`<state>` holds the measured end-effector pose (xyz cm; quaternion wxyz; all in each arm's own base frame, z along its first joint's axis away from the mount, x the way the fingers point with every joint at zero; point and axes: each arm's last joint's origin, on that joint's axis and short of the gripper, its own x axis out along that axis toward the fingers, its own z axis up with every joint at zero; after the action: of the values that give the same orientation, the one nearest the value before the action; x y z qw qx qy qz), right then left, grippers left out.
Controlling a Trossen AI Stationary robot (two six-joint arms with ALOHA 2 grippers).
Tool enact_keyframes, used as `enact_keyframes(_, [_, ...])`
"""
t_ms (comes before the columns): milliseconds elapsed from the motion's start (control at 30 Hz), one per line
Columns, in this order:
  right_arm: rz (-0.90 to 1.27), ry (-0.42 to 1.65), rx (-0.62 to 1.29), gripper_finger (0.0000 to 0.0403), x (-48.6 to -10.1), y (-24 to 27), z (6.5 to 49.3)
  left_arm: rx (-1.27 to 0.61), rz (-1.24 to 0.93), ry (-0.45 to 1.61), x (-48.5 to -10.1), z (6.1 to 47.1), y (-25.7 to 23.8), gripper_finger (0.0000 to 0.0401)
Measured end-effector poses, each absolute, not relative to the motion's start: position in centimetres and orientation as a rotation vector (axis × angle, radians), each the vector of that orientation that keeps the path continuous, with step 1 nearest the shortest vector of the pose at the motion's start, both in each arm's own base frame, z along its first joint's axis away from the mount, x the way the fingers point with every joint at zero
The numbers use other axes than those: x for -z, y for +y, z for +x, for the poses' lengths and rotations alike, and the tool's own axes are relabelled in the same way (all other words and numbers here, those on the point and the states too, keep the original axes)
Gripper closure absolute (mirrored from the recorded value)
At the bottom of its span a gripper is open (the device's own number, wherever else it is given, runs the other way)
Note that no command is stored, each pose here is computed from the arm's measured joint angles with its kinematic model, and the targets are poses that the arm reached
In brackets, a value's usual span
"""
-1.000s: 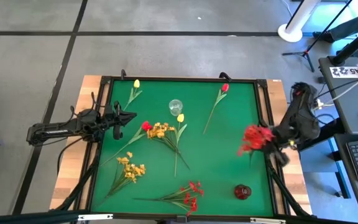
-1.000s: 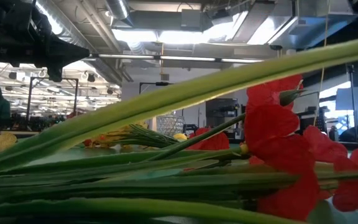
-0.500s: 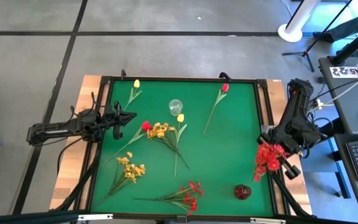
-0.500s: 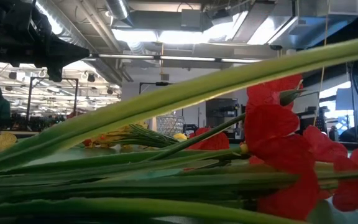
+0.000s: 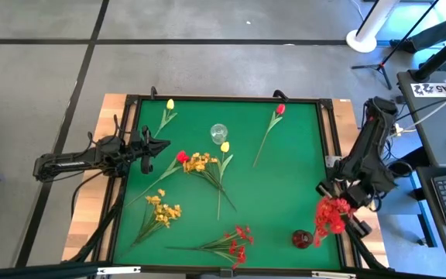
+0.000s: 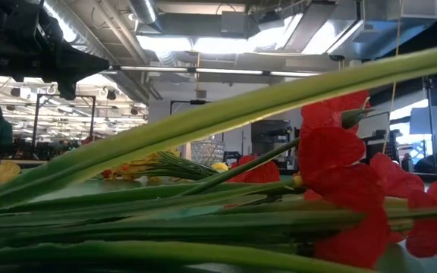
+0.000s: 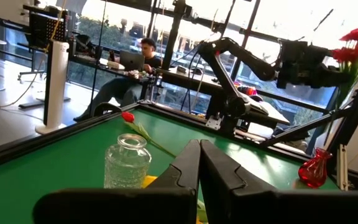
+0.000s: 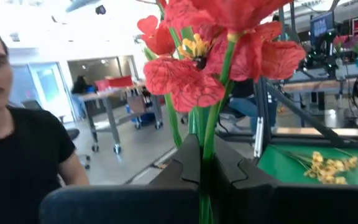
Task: Sort flowers into vase by color
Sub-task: Put the middle right red flower into the red vase
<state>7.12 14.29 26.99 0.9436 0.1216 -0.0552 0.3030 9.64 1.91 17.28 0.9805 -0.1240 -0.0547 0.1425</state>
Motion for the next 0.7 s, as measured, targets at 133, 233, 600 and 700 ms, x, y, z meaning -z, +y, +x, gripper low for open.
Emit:
enact_keyframes(133, [0.215,-0.089,-0.593,0.0399,-26.4,14.9,7.4,-0.287,-0.250,-0.110,-17.3,9.6,1.9,0.0396])
enact_keyframes(233, [0.198,-0.074,-0.588,0.0400,-26.1,15.2,7.5,-0.287,-0.250,-0.111,-17.3,9.6,1.9,0.0396])
enact_keyframes(600, [0.143,-0.013,-0.512,0.0399,-24.9,15.9,8.0,-0.287,-0.250,-0.111,-17.3,9.6,1.9,0.0396])
enact_keyframes(700, [0.124,0.003,-0.482,0.0398,-24.5,16.1,8.1,-0.287,-0.250,-0.110,-17.3,9.6,1.9,0.0396])
